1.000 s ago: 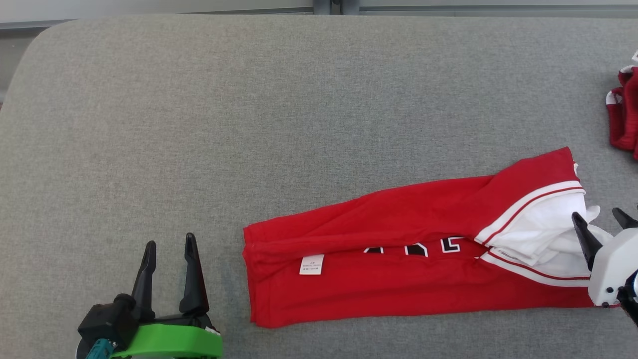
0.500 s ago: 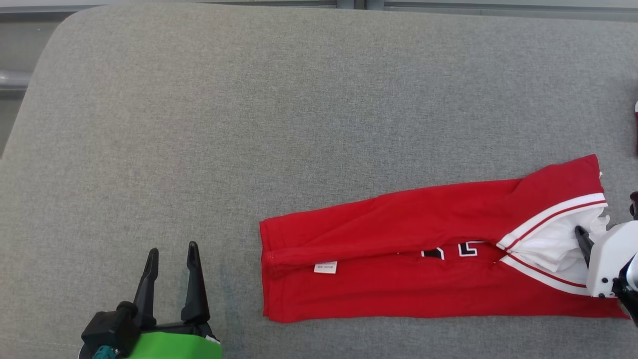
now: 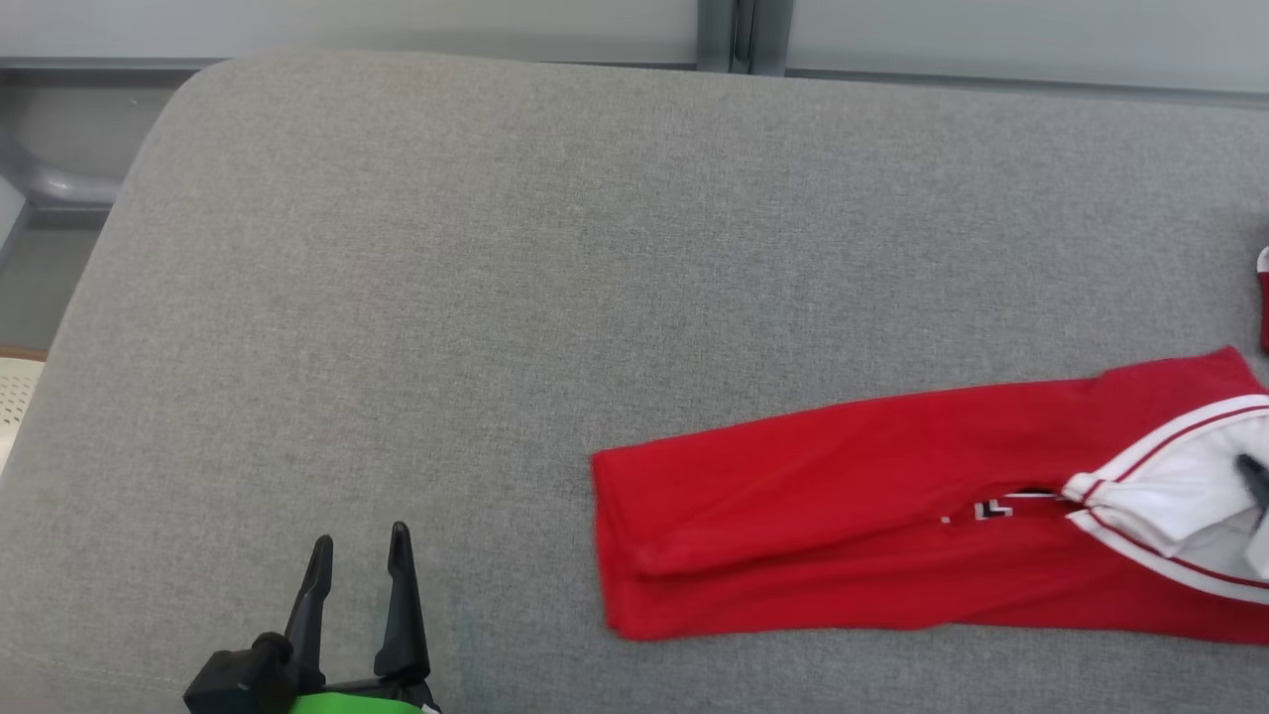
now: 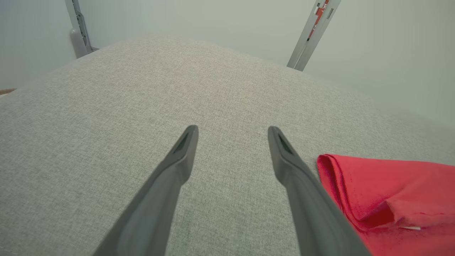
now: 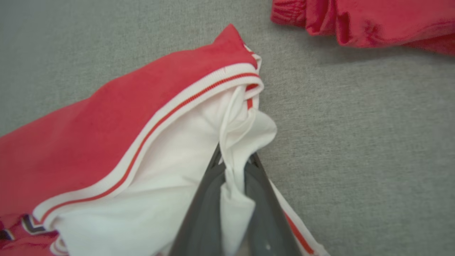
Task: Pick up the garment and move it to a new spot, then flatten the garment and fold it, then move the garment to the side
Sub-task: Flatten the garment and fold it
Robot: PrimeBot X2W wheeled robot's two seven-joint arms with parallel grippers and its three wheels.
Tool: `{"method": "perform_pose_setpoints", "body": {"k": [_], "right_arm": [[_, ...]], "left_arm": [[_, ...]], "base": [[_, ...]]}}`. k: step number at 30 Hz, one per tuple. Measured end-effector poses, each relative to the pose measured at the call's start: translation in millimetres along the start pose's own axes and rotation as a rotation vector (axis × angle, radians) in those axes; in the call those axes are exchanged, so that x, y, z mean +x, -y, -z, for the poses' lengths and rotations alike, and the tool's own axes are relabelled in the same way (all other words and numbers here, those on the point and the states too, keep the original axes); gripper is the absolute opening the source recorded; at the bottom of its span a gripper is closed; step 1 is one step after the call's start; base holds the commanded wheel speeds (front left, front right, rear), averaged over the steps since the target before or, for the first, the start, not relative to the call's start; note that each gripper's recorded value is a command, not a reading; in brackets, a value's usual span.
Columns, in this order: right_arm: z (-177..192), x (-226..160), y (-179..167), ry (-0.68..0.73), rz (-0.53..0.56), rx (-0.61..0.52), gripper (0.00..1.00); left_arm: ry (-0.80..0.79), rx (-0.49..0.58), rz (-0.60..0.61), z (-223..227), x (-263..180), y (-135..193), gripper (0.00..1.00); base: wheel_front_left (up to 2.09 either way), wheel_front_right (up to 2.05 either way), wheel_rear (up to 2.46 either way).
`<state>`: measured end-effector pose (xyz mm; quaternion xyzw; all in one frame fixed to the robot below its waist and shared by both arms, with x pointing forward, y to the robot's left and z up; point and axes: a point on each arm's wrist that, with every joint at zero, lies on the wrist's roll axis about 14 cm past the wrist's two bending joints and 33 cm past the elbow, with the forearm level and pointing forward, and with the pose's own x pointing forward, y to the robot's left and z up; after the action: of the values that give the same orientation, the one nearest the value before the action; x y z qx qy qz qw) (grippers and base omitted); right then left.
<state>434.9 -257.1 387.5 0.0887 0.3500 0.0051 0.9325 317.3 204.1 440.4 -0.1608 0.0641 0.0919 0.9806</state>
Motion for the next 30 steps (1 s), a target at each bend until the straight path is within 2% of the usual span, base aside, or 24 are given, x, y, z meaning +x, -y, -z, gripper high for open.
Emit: {"method": "perform_pose_setpoints", "body": {"k": [5,8,11,13,17,20,24,30], "right_arm": [[-54,-33,58,0.13,0.128,-0.004,0.0],[-78,-47,60,0.171,0.135,-0.051,0.0],[-89,-49,27,0.188,0.055,-0.108,0.0],[-85,-47,-12,0.18,-0.042,-0.15,0.0],[-42,-42,-90,0.079,-0.25,-0.216,0.0],[-4,-43,-138,0.004,-0.379,-0.222,0.0],[29,-47,-185,-0.041,-0.501,-0.194,0.0],[43,-49,-220,-0.024,-0.579,-0.132,0.0]], "left_arm": [[0.025,-0.017,-0.014,-6,-12,-3,1.0],[0.032,-0.026,-0.029,-7,-20,-6,1.0],[0.04,-0.04,-0.048,-9,-26,-11,1.0],[0.043,-0.045,-0.051,-9,-28,-11,1.0],[0.033,-0.054,-0.042,-6,-28,-7,1.0],[0.029,-0.055,-0.039,-5,-26,-6,1.0],[0.011,-0.053,-0.032,0,-24,-4,1.0],[-0.007,-0.047,-0.028,5,-21,-2,1.0]], "base": [[0.0,0.0,0.0],[0.0,0.0,0.0],[0.0,0.0,0.0],[0.0,0.0,0.0],[0.0,0.0,0.0],[0.0,0.0,0.0],[0.0,0.0,0.0],[0.0,0.0,0.0]]}}
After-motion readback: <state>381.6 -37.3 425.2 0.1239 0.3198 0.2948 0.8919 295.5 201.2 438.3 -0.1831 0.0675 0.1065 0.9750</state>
